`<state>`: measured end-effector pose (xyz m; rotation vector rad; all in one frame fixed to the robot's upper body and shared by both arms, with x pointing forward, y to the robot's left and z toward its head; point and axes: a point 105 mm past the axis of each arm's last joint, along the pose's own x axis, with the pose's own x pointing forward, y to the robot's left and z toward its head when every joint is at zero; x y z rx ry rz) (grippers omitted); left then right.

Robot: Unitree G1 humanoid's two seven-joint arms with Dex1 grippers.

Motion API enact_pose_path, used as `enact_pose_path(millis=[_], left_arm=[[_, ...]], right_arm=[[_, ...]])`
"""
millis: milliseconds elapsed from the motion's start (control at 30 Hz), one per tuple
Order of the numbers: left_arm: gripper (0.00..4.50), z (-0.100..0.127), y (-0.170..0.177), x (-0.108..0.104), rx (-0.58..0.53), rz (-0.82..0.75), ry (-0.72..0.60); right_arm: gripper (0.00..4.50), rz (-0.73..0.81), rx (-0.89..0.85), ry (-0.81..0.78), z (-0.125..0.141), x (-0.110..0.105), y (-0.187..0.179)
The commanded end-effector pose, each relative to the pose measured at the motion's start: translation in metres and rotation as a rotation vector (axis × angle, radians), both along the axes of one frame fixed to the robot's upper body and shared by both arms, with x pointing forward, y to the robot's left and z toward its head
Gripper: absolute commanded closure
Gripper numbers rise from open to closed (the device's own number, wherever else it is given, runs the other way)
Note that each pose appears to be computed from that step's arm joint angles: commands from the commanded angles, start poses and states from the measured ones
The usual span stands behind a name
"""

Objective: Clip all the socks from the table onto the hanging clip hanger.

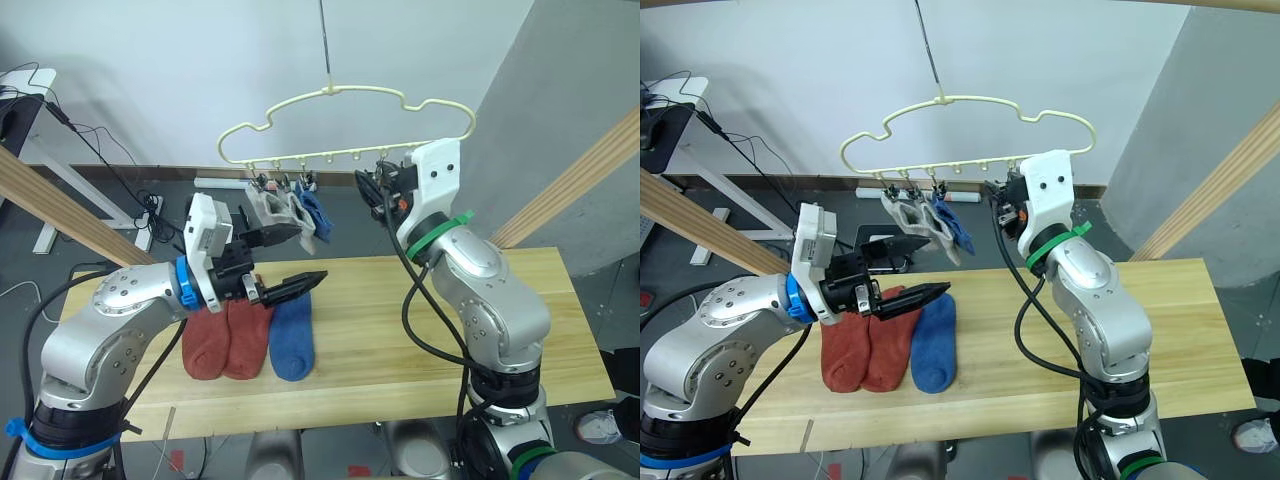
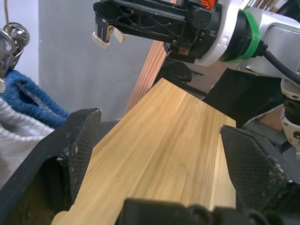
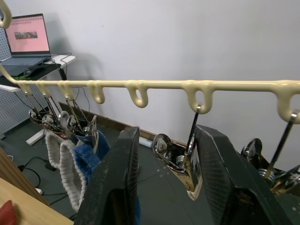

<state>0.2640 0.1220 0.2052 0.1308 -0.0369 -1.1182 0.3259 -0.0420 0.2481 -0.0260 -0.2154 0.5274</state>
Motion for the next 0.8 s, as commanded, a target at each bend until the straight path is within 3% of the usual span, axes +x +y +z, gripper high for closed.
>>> enact_pose_path(millis=[33, 633, 733, 800], left_arm=[[0.0, 0.0058, -0.0017, -0.0029, -0.004, -0.008, -0.032], [0.0, 0.0052, -0.0019, -0.0032, -0.006, -0.002, -0.03], [0.0, 0.0046, -0.0014, -0.0029, -0.005, 0.001, -0.029], [0.0, 0.0039, -0.0019, -0.0031, -0.007, 0.001, -0.027]], right_arm=[[2.62, 0.02, 0.019, -0.056, 0.0112, -0.0066, 0.0033], [2.62, 0.033, 0.021, -0.082, 0.0103, -0.0022, 0.0089], [3.25, 0.028, 0.027, -0.083, 0.0104, -0.0021, 0.0085], [3.92, 0.02, 0.028, -0.084, 0.0102, -0.0013, 0.0073]])
